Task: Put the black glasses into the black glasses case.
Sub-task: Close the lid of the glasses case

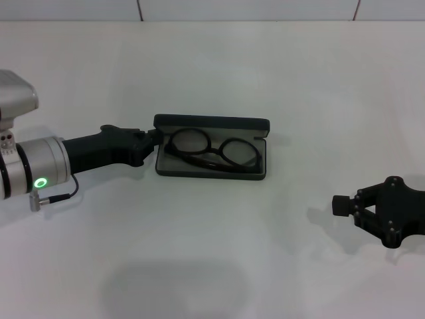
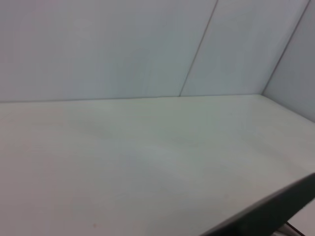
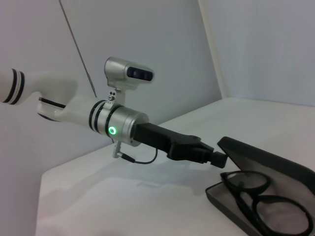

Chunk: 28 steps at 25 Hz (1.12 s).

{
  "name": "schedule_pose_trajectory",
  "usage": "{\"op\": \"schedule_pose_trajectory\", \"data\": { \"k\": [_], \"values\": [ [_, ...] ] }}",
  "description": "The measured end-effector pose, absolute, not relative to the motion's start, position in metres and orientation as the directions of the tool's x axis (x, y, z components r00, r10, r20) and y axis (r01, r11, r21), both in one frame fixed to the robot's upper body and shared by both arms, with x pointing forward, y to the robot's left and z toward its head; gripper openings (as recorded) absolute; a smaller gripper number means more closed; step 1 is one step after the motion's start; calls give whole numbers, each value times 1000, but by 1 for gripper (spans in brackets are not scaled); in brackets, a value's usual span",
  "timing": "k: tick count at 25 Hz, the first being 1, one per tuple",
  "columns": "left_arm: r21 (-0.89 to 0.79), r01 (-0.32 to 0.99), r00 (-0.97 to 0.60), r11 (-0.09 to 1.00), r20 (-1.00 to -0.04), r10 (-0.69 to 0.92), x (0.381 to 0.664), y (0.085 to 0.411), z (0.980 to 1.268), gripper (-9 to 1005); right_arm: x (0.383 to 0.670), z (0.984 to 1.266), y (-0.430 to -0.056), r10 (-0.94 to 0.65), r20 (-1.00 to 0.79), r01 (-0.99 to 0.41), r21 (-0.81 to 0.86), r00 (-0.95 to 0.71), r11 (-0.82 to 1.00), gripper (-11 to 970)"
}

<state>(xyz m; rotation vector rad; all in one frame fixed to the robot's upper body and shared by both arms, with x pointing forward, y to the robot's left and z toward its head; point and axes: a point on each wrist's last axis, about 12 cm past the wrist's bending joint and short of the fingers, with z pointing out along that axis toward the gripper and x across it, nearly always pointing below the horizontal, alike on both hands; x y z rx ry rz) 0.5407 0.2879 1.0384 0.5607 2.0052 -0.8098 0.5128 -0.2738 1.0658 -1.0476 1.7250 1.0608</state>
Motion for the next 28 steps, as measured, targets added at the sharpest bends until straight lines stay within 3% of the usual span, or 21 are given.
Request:
{"op": "schedule_pose_trajectory", "data": {
  "k": [15,22,28],
  "values": [
    [-316,662,-491,680,-868,75,544,298,1049,9,513,1066,-274,-222,-927,-927,232,-303,295,35],
    [-387,707,-451,592,-891,-45,529,319,1082,9,514,1066,-276,-223,-927,-925,226,-300,306,44],
    [-419,728,-495,542,-869,-7,547,290,1110,10,517,1065,-276,-232,-928,-923,210,-292,323,52]
  ]
}}
